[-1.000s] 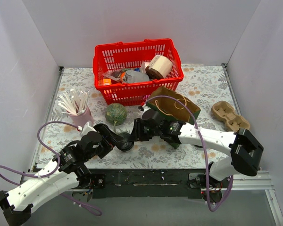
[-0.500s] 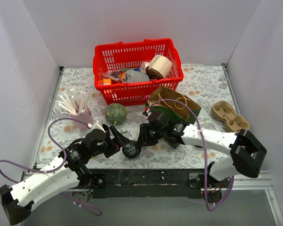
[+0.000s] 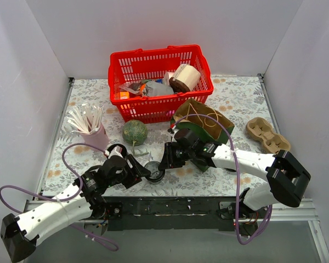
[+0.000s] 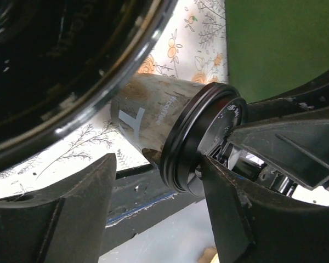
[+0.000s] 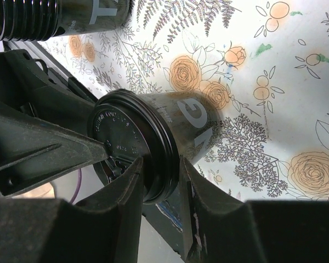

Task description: Pack the takeout coffee

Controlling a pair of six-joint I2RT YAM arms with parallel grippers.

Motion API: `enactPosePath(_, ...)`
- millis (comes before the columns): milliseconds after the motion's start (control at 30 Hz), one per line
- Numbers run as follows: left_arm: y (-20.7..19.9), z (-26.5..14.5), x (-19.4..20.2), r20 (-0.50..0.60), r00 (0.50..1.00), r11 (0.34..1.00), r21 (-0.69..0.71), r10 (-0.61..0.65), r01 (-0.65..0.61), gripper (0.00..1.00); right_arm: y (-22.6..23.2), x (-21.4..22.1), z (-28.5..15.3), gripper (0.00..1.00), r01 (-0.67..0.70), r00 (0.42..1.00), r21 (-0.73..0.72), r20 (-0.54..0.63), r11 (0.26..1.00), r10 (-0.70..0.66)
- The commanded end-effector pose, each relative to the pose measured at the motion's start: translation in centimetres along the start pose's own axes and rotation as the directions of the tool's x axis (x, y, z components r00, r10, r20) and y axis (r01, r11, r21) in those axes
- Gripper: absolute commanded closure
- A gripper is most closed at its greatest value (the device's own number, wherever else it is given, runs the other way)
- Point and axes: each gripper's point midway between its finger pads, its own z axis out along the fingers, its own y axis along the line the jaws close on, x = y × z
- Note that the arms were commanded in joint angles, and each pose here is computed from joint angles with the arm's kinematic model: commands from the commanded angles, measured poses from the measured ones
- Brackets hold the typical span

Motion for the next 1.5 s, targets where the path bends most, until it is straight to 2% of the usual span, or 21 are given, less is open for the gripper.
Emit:
enactPosePath(0, 1.0, 0.5, -0.3, 0.033, 0.998, 0.999, 0.003, -0.049, 0.049, 0.43, -3.1, 1.6, 0.4, 0.69, -0.001, 0.998, 0.095, -0.055, 0.995, 0.007)
enactPosePath(100, 1.3, 1.0, -0.1, 0.029, 0.996, 0.996, 0.011, -0.087, 0.087, 0.52, -3.7, 1.7, 0.3, 0.7, 0.004, 0.999, 0.12, -0.053, 0.993, 0.003)
enactPosePath(200, 1.3, 1.1, -0.3, 0.041, 0.994, 0.995, 0.008, -0.1, 0.099, 0.69, -4.1, 1.6, 0.3, 0.7, 0.011, 0.999, 0.141, -0.049, 0.99, -0.004)
enactPosePath(233, 1.4, 1.0, -0.4, 0.048, 0.994, 0.995, 0.001, -0.102, 0.102, 0.81, -4.1, 1.5, 0.3, 0.7, 0.014, 0.999, 0.144, -0.046, 0.989, -0.008)
enactPosePath(267, 1.3, 1.0, -0.7, 0.062, 0.993, 0.995, 0.001, -0.101, 0.101, 0.85, -4.2, 1.6, 0.3, 0.7, 0.016, 0.999, 0.145, -0.048, 0.989, -0.009)
enactPosePath(333, 1.4, 1.1, -0.7, 0.065, 0.993, 0.995, -0.002, -0.103, 0.104, 0.92, -4.4, 1.6, 0.3, 0.7, 0.018, 0.999, 0.151, -0.05, 0.988, -0.01)
enactPosePath(467, 1.8, 1.4, -0.3, 0.046, 0.993, 0.994, -0.02, -0.109, 0.11, 0.95, -4.4, 1.7, 0.4, 0.7, 0.019, 0.998, 0.154, -0.058, 0.988, -0.01)
enactPosePath(533, 1.6, 1.2, -0.3, 0.045, 0.993, 0.994, -0.027, -0.106, 0.107, 0.92, -4.7, 1.7, 0.4, 0.69, 0.021, 0.998, 0.168, -0.055, 0.986, -0.012)
enactPosePath(633, 2.2, 0.9, -0.5, 0.052, 0.994, 0.993, -0.076, -0.092, 0.095, 0.8, -4.6, 1.2, 0.1, 0.66, 0.034, 0.999, 0.181, -0.043, 0.983, -0.027)
enactPosePath(800, 0.6, 0.1, -1.0, 0.052, 0.998, 0.997, -0.076, -0.021, 0.025, 0.48, -3.3, -0.4, -0.6, 0.52, 0.128, 0.992, 0.159, -0.022, 0.979, -0.127)
enactPosePath(833, 0.3, 0.0, -1.1, 0.051, 0.999, 0.998, -0.069, -0.009, 0.012, 0.45, -2.4, -1.0, -0.8, 0.47, 0.147, 0.989, 0.135, -0.013, 0.98, -0.146)
enactPosePath(933, -0.9, -0.1, -1.3, 0.051, 0.999, 0.999, -0.038, 0.014, -0.012, 0.4, -0.8, -1.9, -1.1, 0.41, 0.197, 0.98, 0.091, -0.002, 0.976, -0.198)
enactPosePath(1067, -2.2, -0.3, -1.5, 0.054, 0.998, 1.0, -0.004, 0.028, -0.028, 0.37, 0.7, -2.8, -1.5, 0.37, 0.23, 0.973, 0.055, 0.021, 0.972, -0.231)
enactPosePath(1100, -2.8, -0.4, -1.6, 0.058, 0.998, 0.999, 0.014, 0.029, -0.03, 0.35, 1.1, -3.0, -1.6, 0.32, 0.255, 0.966, 0.041, 0.025, 0.966, -0.256)
enactPosePath(1167, -3.2, -0.6, -1.7, 0.059, 0.998, 0.999, 0.026, 0.032, -0.034, 0.3, 1.9, -3.7, -2.0, 0.31, 0.293, 0.954, 0.022, 0.051, 0.956, -0.294)
enactPosePath(1300, -4.4, -1.3, -2.3, 0.081, 0.996, 0.997, 0.058, 0.04, -0.045, 0.19, 4.3, -4.8, -3.4, 0.29, 0.457, 0.885, -0.059, 0.125, 0.887, -0.448)
enactPosePath(1333, -5.0, -1.8, -2.5, 0.091, 0.995, 0.996, 0.072, 0.036, -0.043, 0.16, 5.2, -5.3, -3.6, 0.29, 0.569, 0.817, -0.083, 0.166, 0.818, -0.551)
enactPosePath(1367, -5.3, -2.0, -2.9, 0.108, 0.994, 0.997, 0.073, 0.028, -0.036, 0.08, 6.2, -5.5, -4.4, 0.29, 0.641, 0.763, -0.113, 0.206, 0.759, -0.613)
enactPosePath(1400, -5.0, -2.3, -3.0, 0.112, 0.993, 0.998, 0.054, 0.025, -0.032, 0.02, 7.5, -4.0, -4.9, 0.29, 0.735, 0.678, -0.214, 0.22, 0.644, -0.701)
enactPosePath(1433, -5.6, -2.8, -3.4, 0.126, 0.992, 0.998, 0.064, 0.021, -0.029, 0.02, 8.1, -3.7, -5.3, 0.29, 0.857, 0.511, -0.232, 0.277, 0.459, -0.814)
enactPosePath(1467, -5.8, -3.3, -3.7, 0.139, 0.99, 0.997, 0.073, 0.02, -0.03, 0.02, 8.0, -2.7, -5.9, 0.29, 0.891, 0.438, -0.265, 0.278, 0.37, -0.855)
